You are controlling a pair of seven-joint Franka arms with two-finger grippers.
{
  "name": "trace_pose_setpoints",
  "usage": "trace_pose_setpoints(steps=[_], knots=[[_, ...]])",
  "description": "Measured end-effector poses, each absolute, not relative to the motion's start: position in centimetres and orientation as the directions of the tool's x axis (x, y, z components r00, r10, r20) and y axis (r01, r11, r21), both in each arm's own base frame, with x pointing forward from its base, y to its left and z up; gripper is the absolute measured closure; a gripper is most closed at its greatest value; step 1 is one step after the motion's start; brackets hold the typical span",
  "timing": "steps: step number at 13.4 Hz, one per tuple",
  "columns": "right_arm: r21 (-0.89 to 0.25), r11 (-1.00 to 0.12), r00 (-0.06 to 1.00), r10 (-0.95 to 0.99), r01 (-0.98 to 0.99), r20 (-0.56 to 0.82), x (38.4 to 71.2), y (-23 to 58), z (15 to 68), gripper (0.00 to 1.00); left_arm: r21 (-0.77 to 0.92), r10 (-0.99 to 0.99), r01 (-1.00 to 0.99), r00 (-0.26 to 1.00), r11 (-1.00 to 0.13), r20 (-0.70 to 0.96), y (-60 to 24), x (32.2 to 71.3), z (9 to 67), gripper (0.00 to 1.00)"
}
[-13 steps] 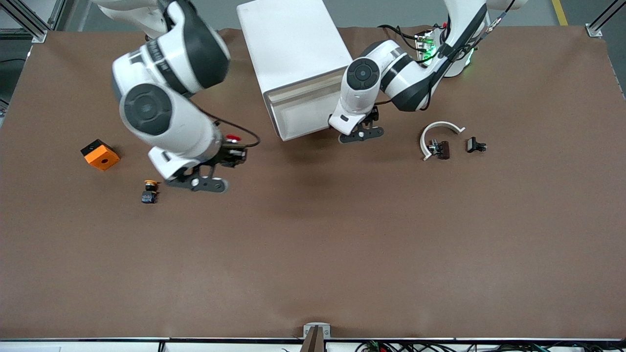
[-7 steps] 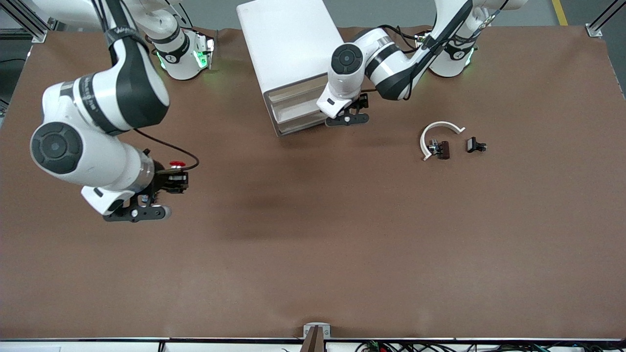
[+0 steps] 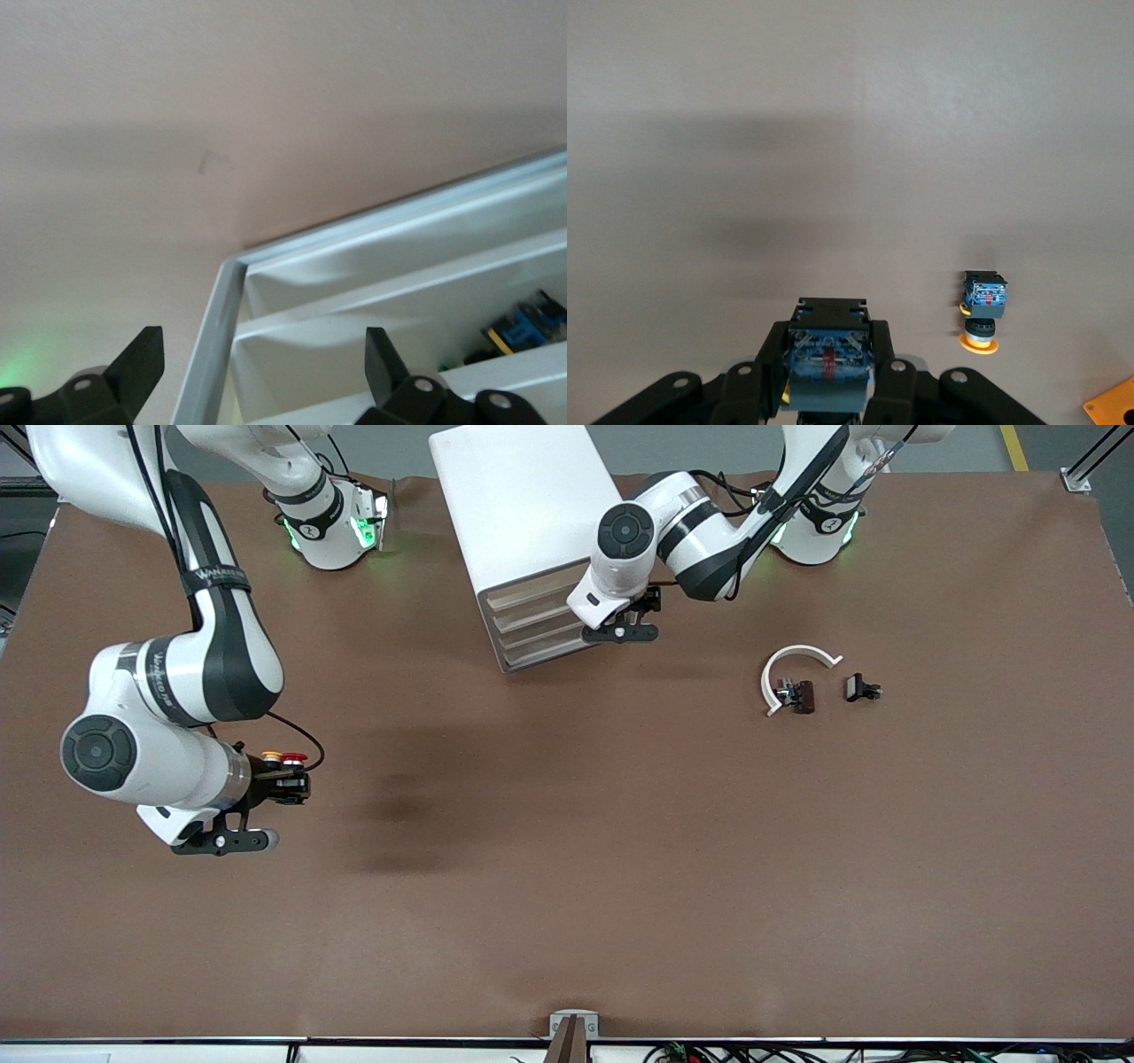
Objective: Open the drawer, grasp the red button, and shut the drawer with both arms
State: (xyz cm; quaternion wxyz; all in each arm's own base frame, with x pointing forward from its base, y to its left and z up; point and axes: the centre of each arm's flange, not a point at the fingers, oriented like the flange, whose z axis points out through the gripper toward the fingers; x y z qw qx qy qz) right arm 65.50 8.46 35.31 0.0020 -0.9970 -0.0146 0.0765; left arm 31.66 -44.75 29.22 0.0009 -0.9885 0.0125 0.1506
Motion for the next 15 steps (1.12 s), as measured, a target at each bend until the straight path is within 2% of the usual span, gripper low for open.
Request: trace_pose_setpoints(steps=[5, 11, 13, 15], knots=[[-0.008, -1.0, 0.991, -0.025, -0.026, -0.13, 63.7, 3.5, 29.1, 0.59, 0.023, 0.008, 0.016, 0.942, -1.0, -0.336, -44.5, 32.0, 29.0, 0.0], [-0.019, -0.999, 0.991, 0.044, 0.042, -0.129, 61.7, 1.5, 25.0, 0.59, 0.036, 0.032, 0.047, 0.935, -0.998, -0.352, -44.4, 32.5, 29.2, 0.0], [-0.024, -0.997, 0.986, 0.07, 0.067, -0.152, 61.3, 1.5, 23.6, 0.59, 0.049, 0.066, 0.089, 0.933, -0.995, -0.354, -43.7, 34.6, 30.1, 0.0], [-0.027, -0.997, 0.982, 0.08, 0.076, -0.172, 61.1, 1.6, 22.3, 0.59, 0.047, 0.125, 0.151, 0.929, -0.987, -0.35, -41.3, 38.9, 32.0, 0.0]])
